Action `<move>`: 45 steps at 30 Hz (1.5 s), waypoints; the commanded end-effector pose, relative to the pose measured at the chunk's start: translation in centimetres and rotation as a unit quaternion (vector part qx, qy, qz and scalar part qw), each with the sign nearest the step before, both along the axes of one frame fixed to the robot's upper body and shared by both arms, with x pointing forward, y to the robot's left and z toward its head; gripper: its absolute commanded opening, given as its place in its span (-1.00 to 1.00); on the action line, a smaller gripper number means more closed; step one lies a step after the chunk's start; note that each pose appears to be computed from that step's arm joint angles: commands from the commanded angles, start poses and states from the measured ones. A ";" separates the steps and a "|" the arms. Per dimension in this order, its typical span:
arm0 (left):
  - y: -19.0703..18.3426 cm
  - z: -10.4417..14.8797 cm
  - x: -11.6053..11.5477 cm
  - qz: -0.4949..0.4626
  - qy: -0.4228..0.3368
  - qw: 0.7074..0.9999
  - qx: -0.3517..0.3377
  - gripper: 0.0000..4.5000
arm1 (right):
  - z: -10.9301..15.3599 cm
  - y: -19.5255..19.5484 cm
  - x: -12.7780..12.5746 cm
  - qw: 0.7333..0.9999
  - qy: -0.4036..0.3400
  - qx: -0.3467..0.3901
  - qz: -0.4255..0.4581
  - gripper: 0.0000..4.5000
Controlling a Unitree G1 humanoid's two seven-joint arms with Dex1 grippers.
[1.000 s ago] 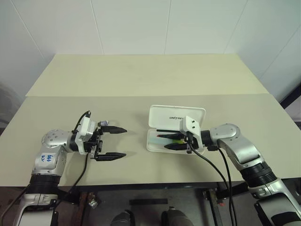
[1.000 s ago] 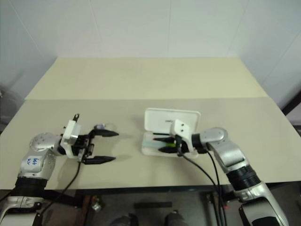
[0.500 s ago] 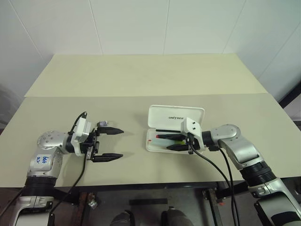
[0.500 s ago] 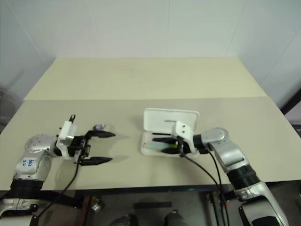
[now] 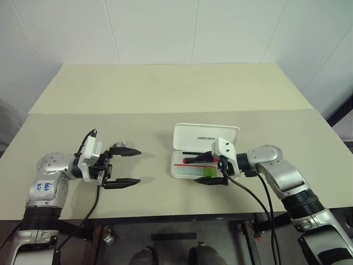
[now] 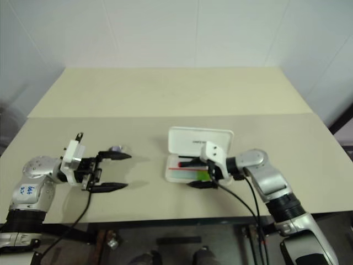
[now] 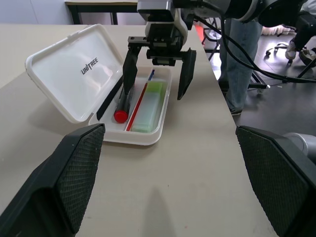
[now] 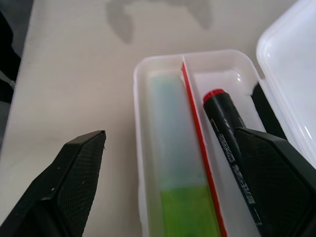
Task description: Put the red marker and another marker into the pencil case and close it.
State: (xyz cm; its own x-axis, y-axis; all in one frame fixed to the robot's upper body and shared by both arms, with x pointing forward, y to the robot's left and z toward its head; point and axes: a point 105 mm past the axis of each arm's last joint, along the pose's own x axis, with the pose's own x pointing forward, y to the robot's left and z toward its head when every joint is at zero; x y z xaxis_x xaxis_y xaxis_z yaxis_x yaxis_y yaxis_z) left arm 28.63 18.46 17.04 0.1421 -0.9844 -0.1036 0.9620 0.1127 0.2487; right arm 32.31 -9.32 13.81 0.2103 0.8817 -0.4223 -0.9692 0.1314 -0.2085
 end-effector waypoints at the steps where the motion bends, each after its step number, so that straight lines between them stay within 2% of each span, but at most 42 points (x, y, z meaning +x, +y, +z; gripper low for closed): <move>1: 0.6 1.2 -0.4 0.003 -0.028 1.000 0.002 1.00 | 2.3 -0.4 -0.3 0.999 -0.023 0.020 0.010 0.97; 10: 1.7 0.9 1.0 0.086 -0.057 0.995 0.016 1.00 | 6.2 -1.8 -3.1 0.989 -0.039 0.129 0.056 0.97; 16: 2.9 0.8 2.7 0.176 -0.074 0.981 0.023 1.00 | 7.4 -5.0 -3.7 0.988 -0.051 0.140 0.037 0.97; 25: 6.1 0.8 4.0 0.193 -0.078 0.976 0.066 1.00 | 7.2 -9.8 -2.8 0.992 -0.058 0.110 -0.034 0.97; 28: 7.1 1.0 5.2 0.202 -0.076 0.974 0.072 1.00 | 6.0 -11.2 -2.4 0.993 -0.059 0.084 -0.062 0.97; 35: 8.3 1.7 8.1 0.258 -0.086 0.960 0.067 1.00 | 5.4 -11.1 -1.8 0.990 -0.069 0.092 -0.082 0.97; 45: 8.4 0.1 10.3 0.308 -0.047 0.943 0.118 1.00 | 5.3 -10.5 -1.7 0.987 -0.073 0.101 -0.096 0.97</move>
State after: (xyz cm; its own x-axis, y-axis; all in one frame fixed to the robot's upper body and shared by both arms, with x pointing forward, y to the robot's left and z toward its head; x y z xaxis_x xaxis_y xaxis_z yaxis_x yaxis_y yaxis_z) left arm 38.47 26.86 16.17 0.6795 -0.6782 -0.2798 0.7264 0.5683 0.3865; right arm 30.81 -20.08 18.14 0.4258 0.8775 -0.2206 -0.8927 0.3678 -0.2602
